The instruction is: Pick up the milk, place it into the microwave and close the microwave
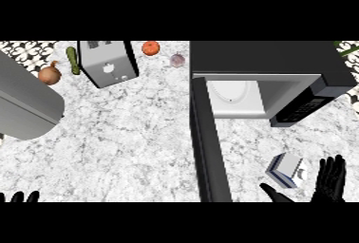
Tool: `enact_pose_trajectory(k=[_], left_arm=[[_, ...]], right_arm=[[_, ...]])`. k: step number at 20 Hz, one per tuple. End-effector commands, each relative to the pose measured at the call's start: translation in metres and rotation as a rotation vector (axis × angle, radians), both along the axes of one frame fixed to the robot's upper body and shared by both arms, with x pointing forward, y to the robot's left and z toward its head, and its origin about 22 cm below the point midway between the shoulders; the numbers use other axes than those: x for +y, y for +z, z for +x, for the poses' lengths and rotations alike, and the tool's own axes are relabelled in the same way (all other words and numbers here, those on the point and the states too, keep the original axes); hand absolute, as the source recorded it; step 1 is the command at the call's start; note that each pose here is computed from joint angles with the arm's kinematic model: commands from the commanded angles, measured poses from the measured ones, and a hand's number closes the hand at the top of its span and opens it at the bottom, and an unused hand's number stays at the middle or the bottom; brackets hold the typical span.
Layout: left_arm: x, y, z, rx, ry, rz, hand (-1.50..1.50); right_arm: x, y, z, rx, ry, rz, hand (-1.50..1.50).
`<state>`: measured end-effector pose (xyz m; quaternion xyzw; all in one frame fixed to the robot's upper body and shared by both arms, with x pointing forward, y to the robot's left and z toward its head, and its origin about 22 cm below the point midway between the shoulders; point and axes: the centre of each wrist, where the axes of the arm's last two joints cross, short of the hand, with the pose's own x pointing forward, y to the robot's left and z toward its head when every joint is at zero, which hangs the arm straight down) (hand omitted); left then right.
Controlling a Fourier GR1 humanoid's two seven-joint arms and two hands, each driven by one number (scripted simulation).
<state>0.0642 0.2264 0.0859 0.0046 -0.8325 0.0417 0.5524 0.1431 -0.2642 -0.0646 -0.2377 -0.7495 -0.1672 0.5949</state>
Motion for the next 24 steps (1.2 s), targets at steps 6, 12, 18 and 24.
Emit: enact_pose_trajectory(k=[6, 12, 18, 24], left_arm=[[-0.009, 0.009, -0.002, -0.002, 0.000, 0.006, -1.50], [0.000, 0.011, -0.002, 0.019, 0.005, 0.000, -1.50], [0.004, 0.020, -0.004, -0.012, 0.010, 0.014, -1.50], [-0.014, 0.003, -0.006, 0.001, -0.003, 0.013, -1.50]], right_arm=[[-0.022, -0.027, 0.024, -0.002, 0.024, -0.047, -1.50], [-0.020, -0.034, 0.028, 0.017, -0.029, -0.035, -1.50], [-0.043, -0.070, 0.023, 0.125, -0.163, -0.110, -1.50], [-0.067, -0.091, 0.017, 0.136, -0.138, -0.073, -1.50]])
